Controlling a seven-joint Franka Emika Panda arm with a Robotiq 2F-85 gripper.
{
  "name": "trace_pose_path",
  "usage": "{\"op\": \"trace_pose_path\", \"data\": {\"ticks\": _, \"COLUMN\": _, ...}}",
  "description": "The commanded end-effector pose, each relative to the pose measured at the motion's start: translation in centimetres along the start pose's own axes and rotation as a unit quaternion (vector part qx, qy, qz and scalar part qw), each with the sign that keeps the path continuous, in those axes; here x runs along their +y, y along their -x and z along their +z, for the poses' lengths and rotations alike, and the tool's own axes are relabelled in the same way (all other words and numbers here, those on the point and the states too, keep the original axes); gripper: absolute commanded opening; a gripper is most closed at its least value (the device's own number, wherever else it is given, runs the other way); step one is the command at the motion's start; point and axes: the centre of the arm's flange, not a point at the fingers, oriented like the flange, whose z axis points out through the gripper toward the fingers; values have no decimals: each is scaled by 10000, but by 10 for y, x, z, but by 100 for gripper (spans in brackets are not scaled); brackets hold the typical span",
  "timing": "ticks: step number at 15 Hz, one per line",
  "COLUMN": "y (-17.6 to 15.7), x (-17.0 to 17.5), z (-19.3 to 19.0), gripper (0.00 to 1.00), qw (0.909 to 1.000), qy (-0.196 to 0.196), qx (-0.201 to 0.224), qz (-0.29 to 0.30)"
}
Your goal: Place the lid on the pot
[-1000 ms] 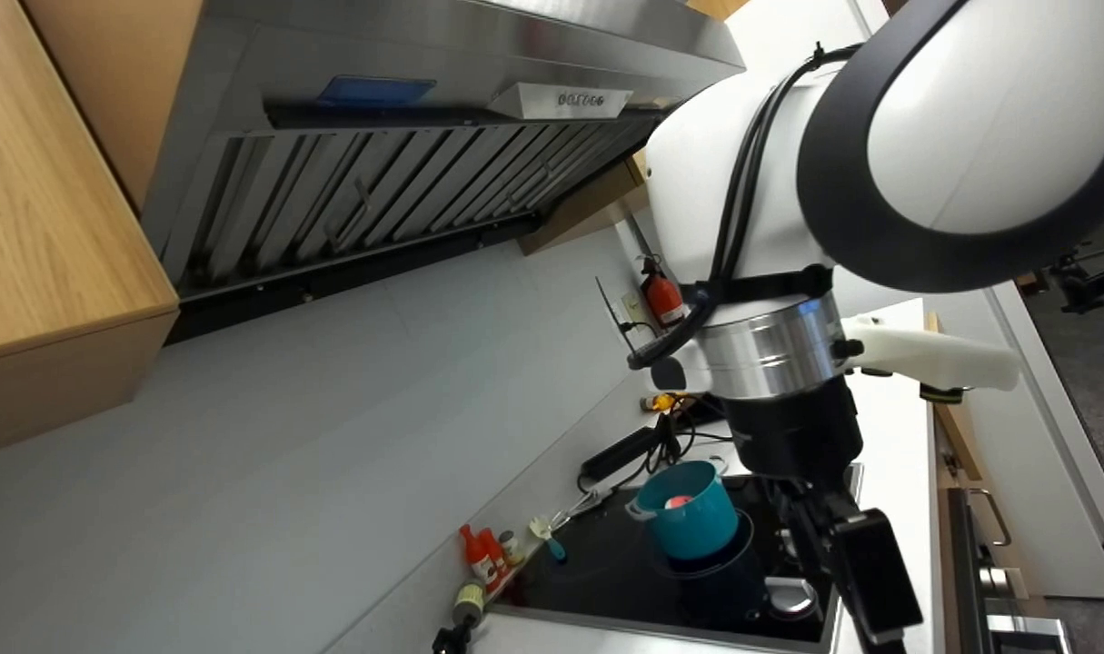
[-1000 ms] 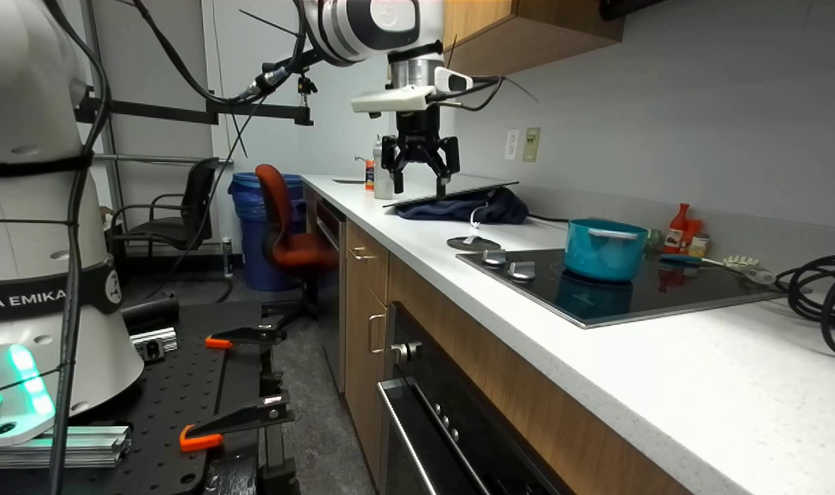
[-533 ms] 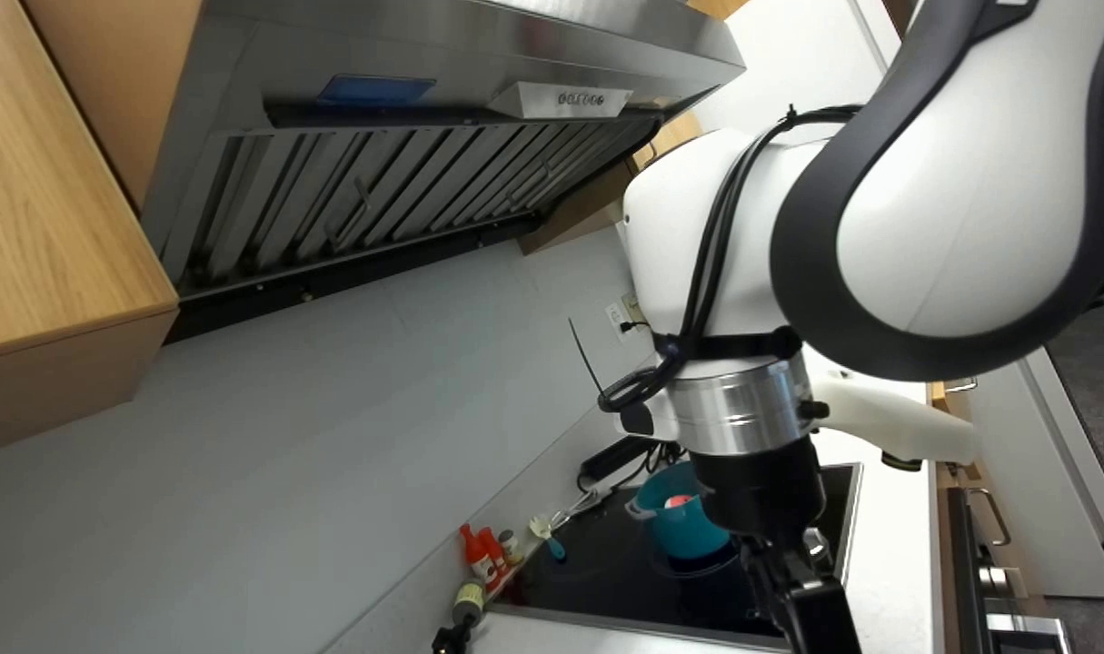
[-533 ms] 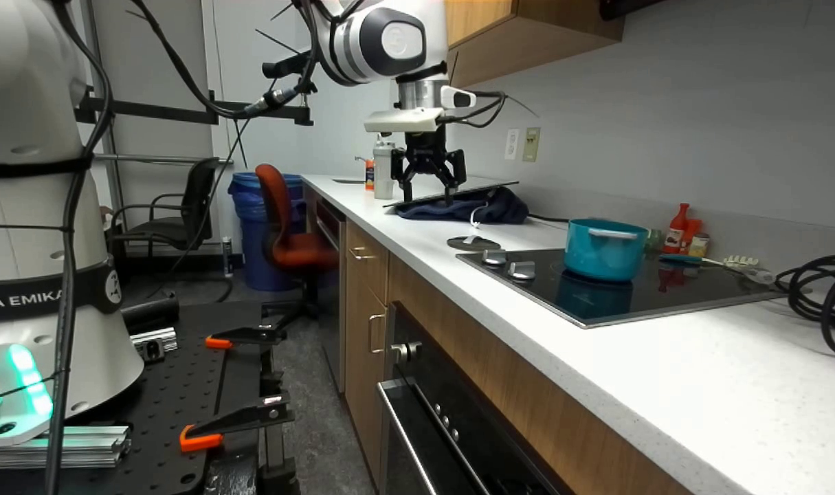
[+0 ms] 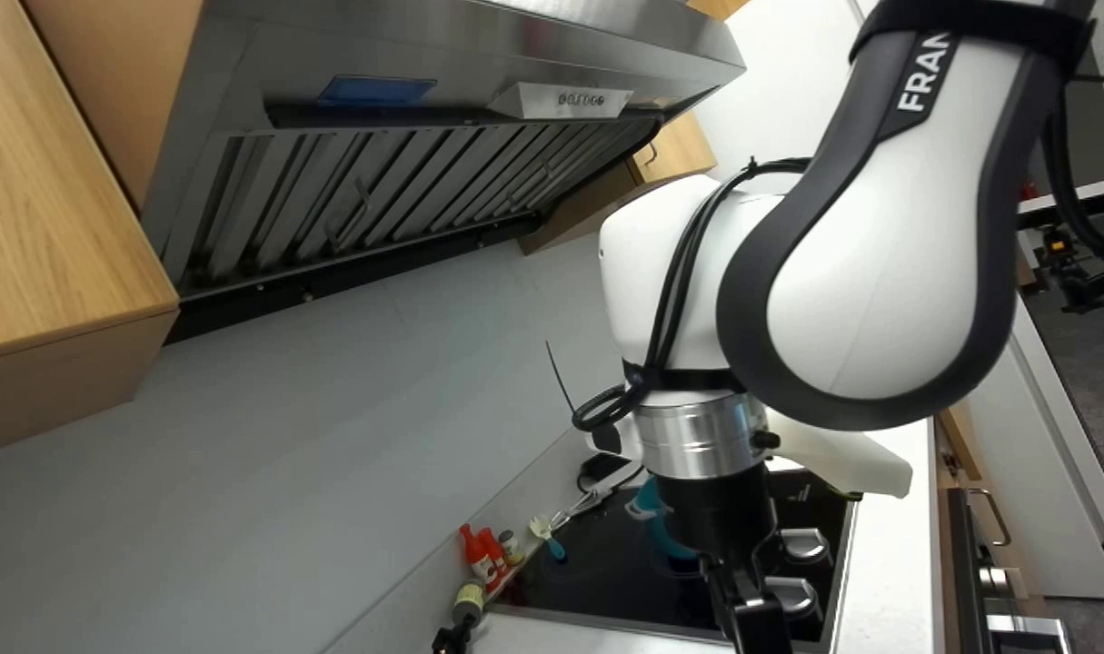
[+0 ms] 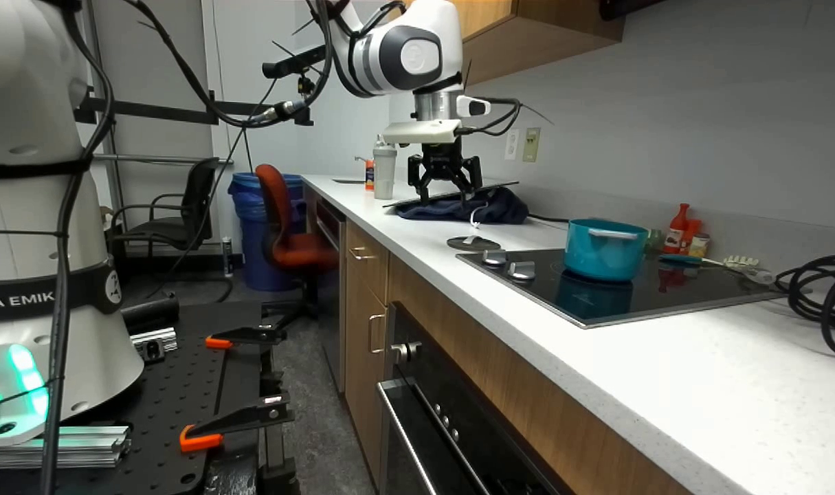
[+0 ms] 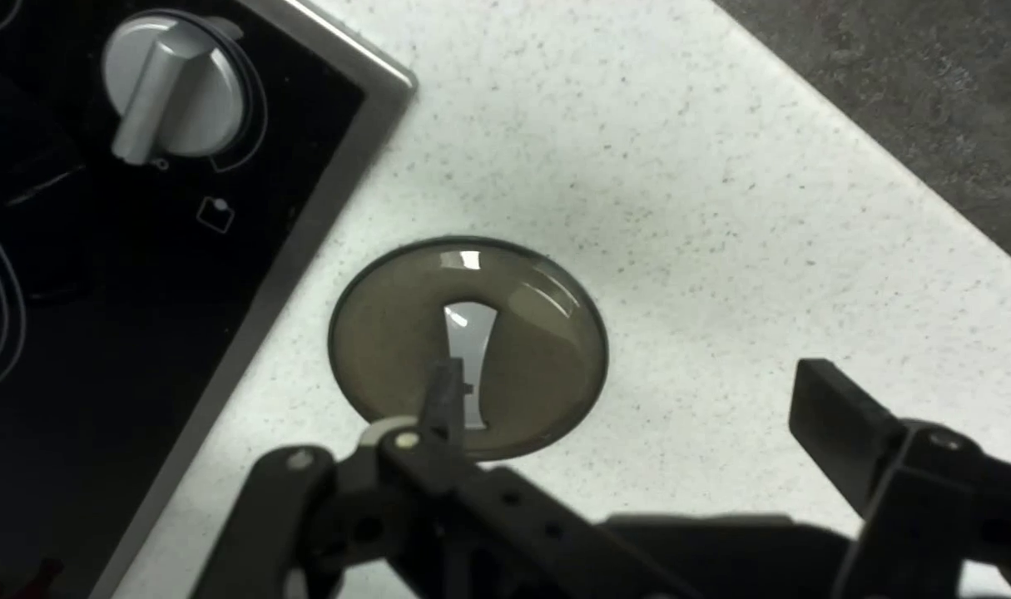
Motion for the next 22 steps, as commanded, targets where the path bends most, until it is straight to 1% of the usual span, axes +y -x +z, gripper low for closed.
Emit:
{"op": "trace_pose_path", "data": {"ticks": 1, "y": -15, "x": 12, "z": 13, "gripper": 100, "qw": 10000, "qy": 58, "qx": 71, "qz": 17}}
{"op": "trace_pose_path", "data": {"ticks": 10, "y": -22, "x": 36, "z": 36, "gripper": 100, "qw": 9998, "qy": 4, "qx": 9, "qz": 188}}
{"op": "trace_pose_path", "data": {"ticks": 22, "y": -35, "x": 47, "z": 63, "gripper": 98, "qw": 9996, "qy": -53, "qx": -66, "qz": 270}}
